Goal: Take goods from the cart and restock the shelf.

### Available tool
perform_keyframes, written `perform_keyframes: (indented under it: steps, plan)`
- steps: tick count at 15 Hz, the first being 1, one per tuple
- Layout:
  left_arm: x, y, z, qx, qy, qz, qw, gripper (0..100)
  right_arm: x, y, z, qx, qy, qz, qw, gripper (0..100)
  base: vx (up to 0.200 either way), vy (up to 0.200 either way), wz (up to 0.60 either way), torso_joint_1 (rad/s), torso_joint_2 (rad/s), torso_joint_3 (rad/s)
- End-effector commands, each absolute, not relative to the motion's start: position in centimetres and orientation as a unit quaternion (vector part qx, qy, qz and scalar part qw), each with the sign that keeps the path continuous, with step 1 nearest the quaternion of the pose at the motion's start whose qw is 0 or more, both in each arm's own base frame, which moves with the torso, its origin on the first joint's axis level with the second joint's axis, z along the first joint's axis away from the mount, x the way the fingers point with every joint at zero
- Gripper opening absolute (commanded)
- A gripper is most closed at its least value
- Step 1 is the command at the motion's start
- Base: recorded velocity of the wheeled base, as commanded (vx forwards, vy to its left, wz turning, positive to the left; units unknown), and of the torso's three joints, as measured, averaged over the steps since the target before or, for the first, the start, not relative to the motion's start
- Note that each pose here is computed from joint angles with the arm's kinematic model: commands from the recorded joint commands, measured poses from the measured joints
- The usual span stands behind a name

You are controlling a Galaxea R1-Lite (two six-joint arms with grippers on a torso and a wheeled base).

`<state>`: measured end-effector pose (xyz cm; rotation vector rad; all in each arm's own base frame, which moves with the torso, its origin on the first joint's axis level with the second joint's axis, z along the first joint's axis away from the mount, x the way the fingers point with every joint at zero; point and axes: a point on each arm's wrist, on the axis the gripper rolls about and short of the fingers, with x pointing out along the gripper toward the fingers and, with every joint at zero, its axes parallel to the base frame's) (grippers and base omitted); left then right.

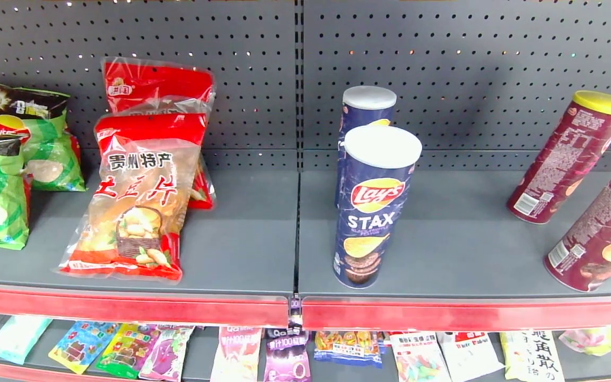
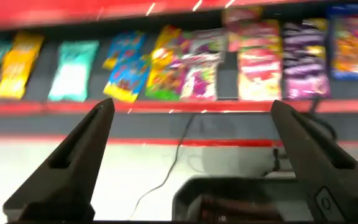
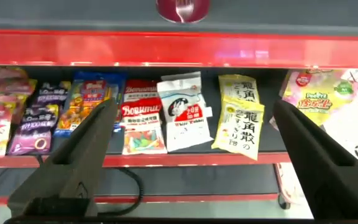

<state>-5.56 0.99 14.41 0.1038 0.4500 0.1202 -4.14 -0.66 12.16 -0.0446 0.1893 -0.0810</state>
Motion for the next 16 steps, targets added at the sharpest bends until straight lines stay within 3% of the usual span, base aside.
perform_keyframes:
  steps: [1,2,4,5,6,7,8,10,14,16]
  plan:
    - [-7.1,0.5,11.9,0.028,0.183,0.099,0.978,100,-3.8,-0.7,10.8,-0.024,0.112,-0.047,0.992,100,0.000,0.000,0.00,0.000,0.00,0.000]
    - [-6.7,0.4,10.2,0.010,0.157,0.082,0.984,100,-3.1,-0.6,9.3,-0.025,0.122,-0.052,0.991,100,0.000,0.000,0.00,0.000,0.00,0.000]
    - [-4.7,0.1,10.1,-0.013,0.072,0.022,0.997,100,-2.5,-0.6,9.1,-0.024,0.090,-0.050,0.994,100,0.000,0.000,0.00,0.000,0.00,0.000]
    - [-4.6,0.1,10.0,-0.013,0.067,0.015,0.998,100,-2.5,-0.6,9.1,-0.024,0.090,-0.051,0.994,100,0.000,0.000,0.00,0.000,0.00,0.000]
    - [-2.8,-0.1,8.4,0.004,0.015,-0.022,1.000,100,-2.4,-0.6,8.9,-0.020,0.089,-0.051,0.995,100,0.000,0.000,0.00,0.000,0.00,0.000]
    - [-2.7,-0.1,8.4,0.004,-0.002,-0.019,1.000,100,-2.3,-0.6,8.7,-0.021,0.085,-0.051,0.995,100,0.000,0.000,0.00,0.000,0.00,0.000]
    - [-2.7,0.0,8.4,0.004,0.001,-0.012,1.000,100,-2.0,-0.5,8.6,-0.021,0.059,-0.045,0.997,100,0.000,0.000,0.00,0.000,0.00,0.000]
    - [-2.5,0.0,7.8,0.008,0.006,-0.002,1.000,100,-1.5,0.0,8.4,-0.021,0.016,0.059,0.998,100,0.000,0.000,0.00,0.000,0.00,0.000]
    - [-2.3,0.0,7.6,0.003,0.000,-0.002,1.000,100,-1.5,-0.2,7.7,0.001,0.048,0.017,0.999,100,0.000,0.000,0.00,0.000,0.00,0.000]
    - [-2.3,0.0,7.6,0.001,0.000,-0.001,1.000,100,-1.6,-0.1,7.7,-0.012,0.046,0.040,0.998,100,0.000,0.000,0.00,0.000,0.00,0.000]
